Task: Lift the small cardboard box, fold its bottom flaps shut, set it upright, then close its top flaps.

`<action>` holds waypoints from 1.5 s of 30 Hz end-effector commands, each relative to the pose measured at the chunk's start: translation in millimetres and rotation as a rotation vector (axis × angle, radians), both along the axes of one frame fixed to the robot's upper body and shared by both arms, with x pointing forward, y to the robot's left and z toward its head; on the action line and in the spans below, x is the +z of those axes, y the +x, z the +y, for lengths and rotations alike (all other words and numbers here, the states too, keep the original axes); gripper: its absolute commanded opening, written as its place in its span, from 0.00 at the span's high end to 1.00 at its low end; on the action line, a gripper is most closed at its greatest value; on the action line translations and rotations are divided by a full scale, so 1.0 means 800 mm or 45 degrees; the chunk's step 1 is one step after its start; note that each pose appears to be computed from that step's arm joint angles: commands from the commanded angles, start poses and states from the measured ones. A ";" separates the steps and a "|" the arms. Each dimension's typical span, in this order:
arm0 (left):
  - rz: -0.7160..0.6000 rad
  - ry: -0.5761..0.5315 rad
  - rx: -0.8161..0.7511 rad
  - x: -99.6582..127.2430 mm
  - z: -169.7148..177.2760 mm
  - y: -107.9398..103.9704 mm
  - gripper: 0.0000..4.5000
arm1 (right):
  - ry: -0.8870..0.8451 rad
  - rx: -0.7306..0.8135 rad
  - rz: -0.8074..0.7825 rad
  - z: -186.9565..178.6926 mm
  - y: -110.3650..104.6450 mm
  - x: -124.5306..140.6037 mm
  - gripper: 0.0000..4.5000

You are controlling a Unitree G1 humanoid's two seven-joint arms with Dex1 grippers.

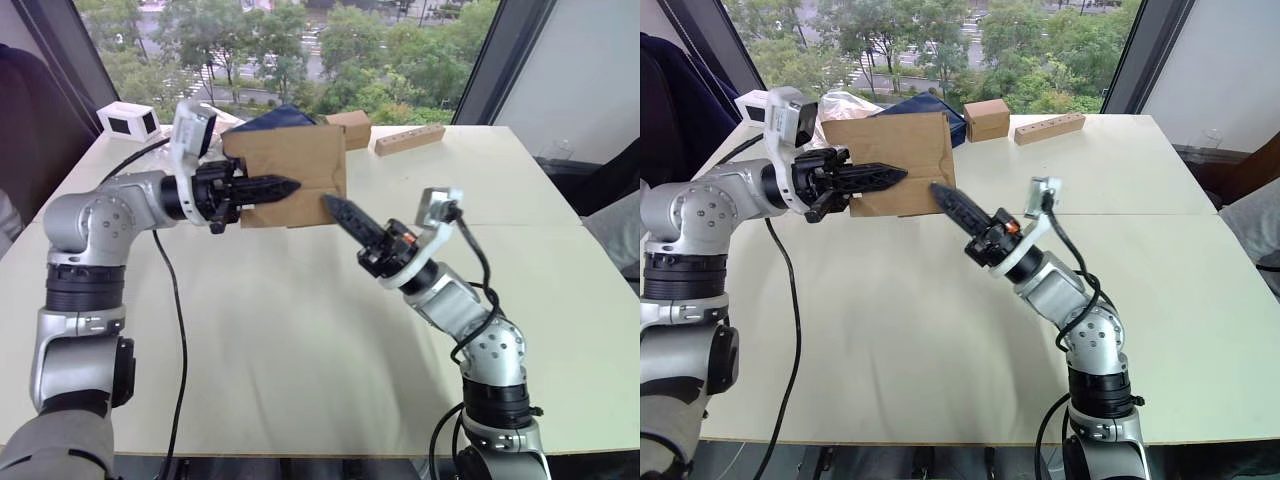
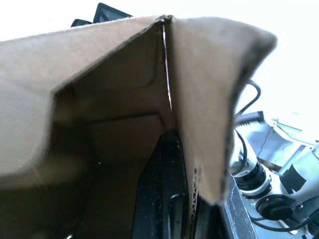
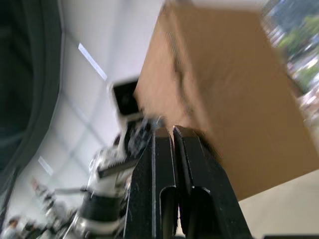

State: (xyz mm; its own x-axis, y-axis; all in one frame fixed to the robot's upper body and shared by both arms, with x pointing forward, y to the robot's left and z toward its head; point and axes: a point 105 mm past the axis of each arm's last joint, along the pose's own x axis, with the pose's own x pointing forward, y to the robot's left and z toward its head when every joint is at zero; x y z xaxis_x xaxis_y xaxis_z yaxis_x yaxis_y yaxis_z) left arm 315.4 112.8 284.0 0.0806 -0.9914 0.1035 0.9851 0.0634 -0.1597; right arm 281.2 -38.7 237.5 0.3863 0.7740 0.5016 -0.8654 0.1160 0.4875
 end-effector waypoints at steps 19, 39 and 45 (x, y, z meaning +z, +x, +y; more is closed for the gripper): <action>-0.070 0.009 -0.070 0.014 -0.008 -0.009 1.00 | -0.017 -0.324 -0.145 -0.054 0.026 0.030 0.98; -0.058 0.069 -0.089 0.006 -0.011 -0.007 1.00 | -0.140 -0.299 -0.185 -0.033 0.018 0.012 0.98; -0.218 0.515 -0.011 -0.014 -0.011 0.006 1.00 | -0.244 -0.415 -0.163 -0.095 0.007 0.003 0.98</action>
